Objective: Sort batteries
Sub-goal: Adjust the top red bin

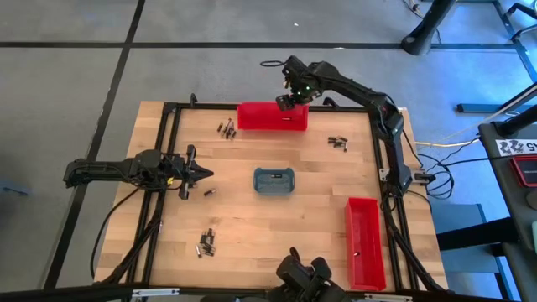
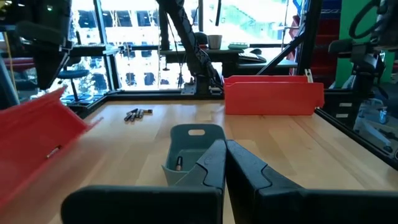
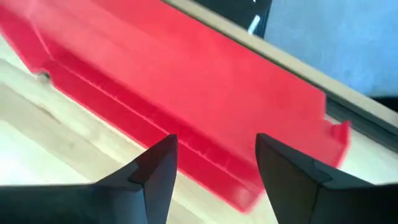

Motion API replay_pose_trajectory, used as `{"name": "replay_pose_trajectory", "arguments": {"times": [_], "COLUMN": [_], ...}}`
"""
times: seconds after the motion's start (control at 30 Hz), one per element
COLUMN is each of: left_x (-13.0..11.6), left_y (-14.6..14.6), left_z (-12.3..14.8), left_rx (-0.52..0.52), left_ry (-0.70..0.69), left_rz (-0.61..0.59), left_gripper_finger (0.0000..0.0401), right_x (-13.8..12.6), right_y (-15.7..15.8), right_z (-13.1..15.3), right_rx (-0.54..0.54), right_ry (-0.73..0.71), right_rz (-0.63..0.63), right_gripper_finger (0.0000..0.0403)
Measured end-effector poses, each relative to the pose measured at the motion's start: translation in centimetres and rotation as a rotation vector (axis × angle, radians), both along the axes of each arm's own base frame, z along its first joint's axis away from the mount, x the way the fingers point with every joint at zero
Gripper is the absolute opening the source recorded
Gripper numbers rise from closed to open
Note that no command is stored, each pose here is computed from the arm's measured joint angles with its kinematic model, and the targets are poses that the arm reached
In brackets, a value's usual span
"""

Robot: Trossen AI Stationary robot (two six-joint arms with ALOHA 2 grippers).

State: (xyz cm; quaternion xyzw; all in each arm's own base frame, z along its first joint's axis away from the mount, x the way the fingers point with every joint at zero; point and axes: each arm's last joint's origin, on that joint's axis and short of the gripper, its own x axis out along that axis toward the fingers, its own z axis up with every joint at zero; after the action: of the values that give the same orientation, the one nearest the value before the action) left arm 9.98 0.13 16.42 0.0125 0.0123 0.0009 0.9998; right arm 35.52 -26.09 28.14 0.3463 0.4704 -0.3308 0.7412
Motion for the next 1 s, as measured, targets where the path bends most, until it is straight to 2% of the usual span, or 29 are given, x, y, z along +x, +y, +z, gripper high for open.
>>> {"name": "replay_pose_trajectory", "arguments": {"times": [0.43,0.5,0.6,0.8,0.87,1.0], "left_x": [0.0,0.0,0.0,0.0,0.0,0.0], "left_y": [0.0,0.0,0.0,0.0,0.0,0.0], "left_z": [0.0,0.0,0.0,0.0,0.0,0.0], "left_rx": [0.000,0.000,0.000,0.000,0.000,0.000], "left_ry": [-0.001,0.000,-0.001,-0.001,0.000,0.000], "left_rz": [0.000,0.000,0.000,0.000,0.000,0.000], "left_gripper_finger": [0.0001,0.0001,0.0001,0.0001,0.0001,0.0001], "right_x": [1.3,1.6,2.0,2.7,3.2,4.1], "right_y": [2.3,3.1,5.2,10.6,12.5,15.0], "right_z": [-0.2,0.2,1.7,4.4,4.8,4.3], "right_rx": [-0.121,-0.171,-0.255,-0.407,-0.450,-0.509], "right_ry": [0.105,0.129,0.151,0.189,0.200,0.240], "right_rz": [0.219,0.265,0.361,0.664,0.757,0.834], "right_gripper_finger": [0.0215,0.0215,0.0215,0.0215,0.0215,0.0215]}}
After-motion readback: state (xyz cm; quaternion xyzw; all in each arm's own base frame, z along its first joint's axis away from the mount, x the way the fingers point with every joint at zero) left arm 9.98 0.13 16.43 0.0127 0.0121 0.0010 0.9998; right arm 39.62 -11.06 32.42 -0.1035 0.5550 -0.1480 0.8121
